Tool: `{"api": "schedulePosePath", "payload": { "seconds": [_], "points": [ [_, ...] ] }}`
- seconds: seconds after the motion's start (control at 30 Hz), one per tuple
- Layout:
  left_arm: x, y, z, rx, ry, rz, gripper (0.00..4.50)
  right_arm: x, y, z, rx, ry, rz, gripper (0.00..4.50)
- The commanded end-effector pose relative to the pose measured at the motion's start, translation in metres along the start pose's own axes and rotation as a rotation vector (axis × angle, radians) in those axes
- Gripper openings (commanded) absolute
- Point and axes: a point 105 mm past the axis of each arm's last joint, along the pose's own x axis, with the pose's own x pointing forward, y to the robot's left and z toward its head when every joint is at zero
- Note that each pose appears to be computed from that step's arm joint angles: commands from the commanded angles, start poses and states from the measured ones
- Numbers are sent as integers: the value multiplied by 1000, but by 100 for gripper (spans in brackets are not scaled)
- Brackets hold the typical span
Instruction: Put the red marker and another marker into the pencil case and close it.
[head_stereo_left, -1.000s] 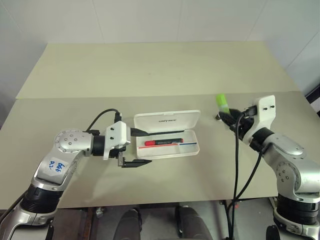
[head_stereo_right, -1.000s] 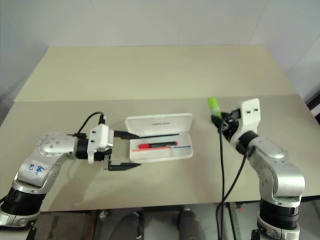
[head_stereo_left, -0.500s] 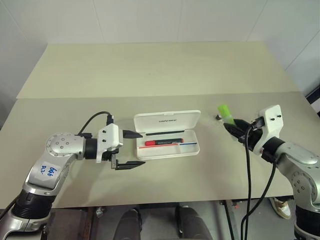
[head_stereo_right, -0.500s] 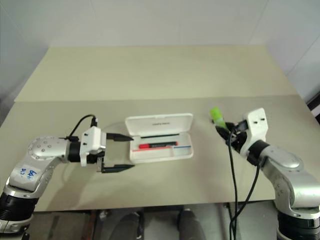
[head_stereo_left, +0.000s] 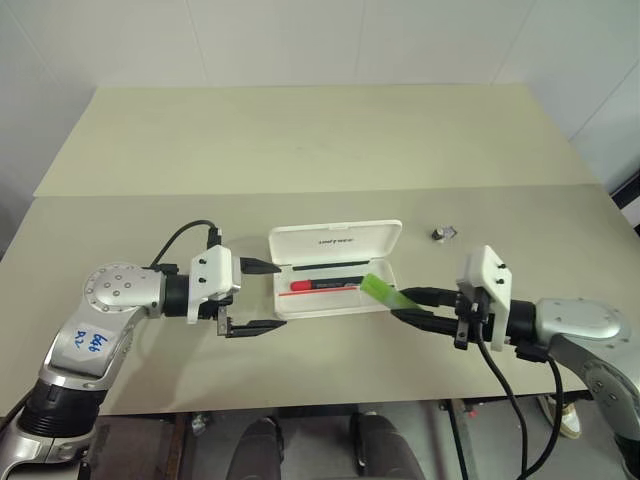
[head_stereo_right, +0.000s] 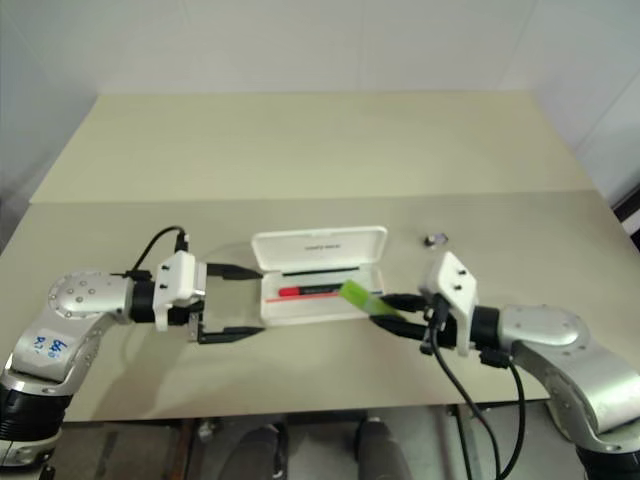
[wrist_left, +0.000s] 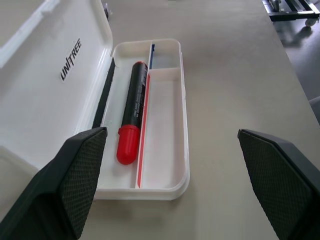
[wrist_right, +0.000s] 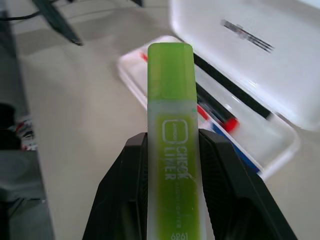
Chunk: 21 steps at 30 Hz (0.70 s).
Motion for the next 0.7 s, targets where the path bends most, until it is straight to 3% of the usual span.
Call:
{"api": "schedulePosePath", "payload": {
  "seconds": [0.03,0.23,0.7],
  "points": [
    [-6,-4,8,36,-11,-4,450,10,0,9,-98,-19,67,108],
    [-13,-10,2,36,20,-10,450,34,-5,11,-274,-6,190,108],
    [-13,-11,0,29,22,29,450,86,-2,20,-407,-47,350,108]
  ]
}}
